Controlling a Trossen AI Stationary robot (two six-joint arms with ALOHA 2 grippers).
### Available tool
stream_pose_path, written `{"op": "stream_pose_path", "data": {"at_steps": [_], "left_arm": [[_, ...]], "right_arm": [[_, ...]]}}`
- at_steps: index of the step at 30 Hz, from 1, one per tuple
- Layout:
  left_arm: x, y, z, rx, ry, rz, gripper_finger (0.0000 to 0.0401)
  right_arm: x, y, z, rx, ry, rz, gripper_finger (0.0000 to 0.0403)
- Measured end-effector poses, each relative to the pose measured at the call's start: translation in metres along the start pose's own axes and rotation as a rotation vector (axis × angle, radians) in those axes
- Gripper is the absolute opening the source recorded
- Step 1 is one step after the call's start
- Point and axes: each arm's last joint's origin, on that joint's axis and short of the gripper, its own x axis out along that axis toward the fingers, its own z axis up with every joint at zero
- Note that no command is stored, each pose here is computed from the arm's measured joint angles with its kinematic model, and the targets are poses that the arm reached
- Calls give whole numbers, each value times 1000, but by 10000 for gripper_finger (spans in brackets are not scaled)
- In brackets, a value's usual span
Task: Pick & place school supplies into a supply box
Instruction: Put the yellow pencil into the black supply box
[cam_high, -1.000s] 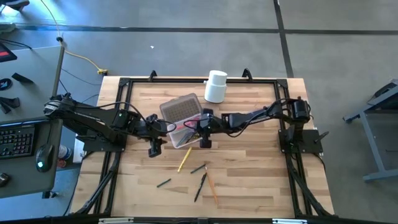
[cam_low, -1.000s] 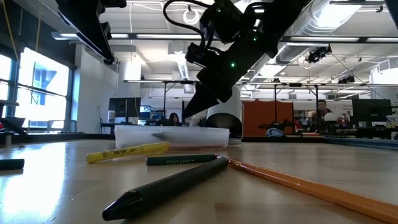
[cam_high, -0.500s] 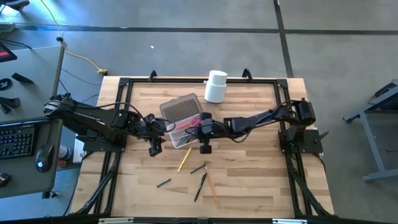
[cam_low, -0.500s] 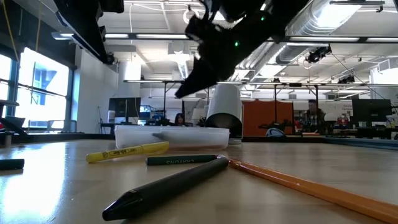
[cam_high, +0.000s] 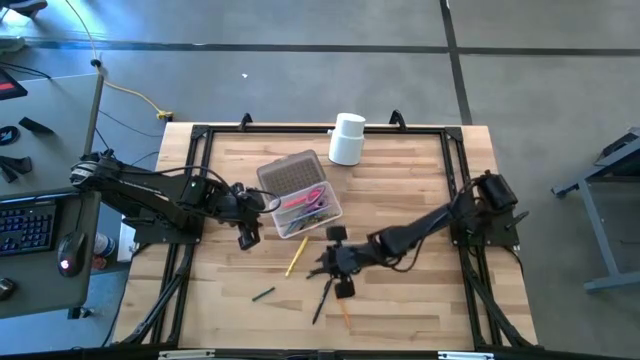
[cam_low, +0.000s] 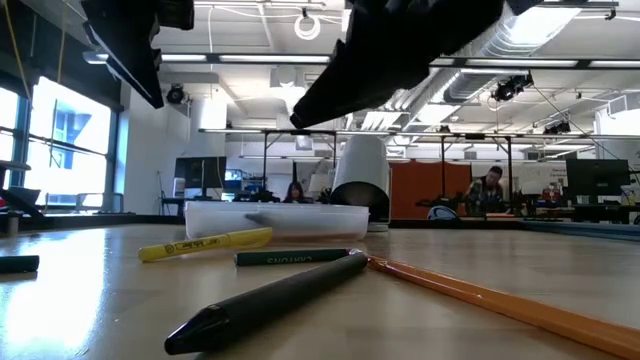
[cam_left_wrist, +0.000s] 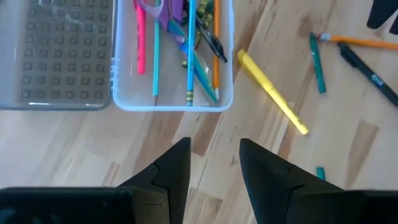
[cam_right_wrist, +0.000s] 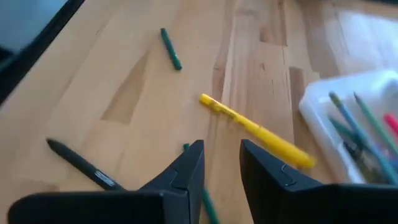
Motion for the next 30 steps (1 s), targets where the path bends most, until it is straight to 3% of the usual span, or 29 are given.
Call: {"op": "stream_pose_path", "data": {"at_steps": [4,7,14,22,30], "left_arm": [[0,0,0,1,6,-8,172],[0,0,0,2,6,-9,172],[0,0,0,2,4,-5,172],[0,0,0,3,4,-5,172],[0,0,0,2,4,-5,172]], "right_arm": [[2,9,-11,245,37,-162,85],[6,13,-21,373,75,-182,85],[17,38,-40,208,144,-138,97],[32,43,-59,233,161,-241,108],[35,42,-62,318,173,-238,108]]}}
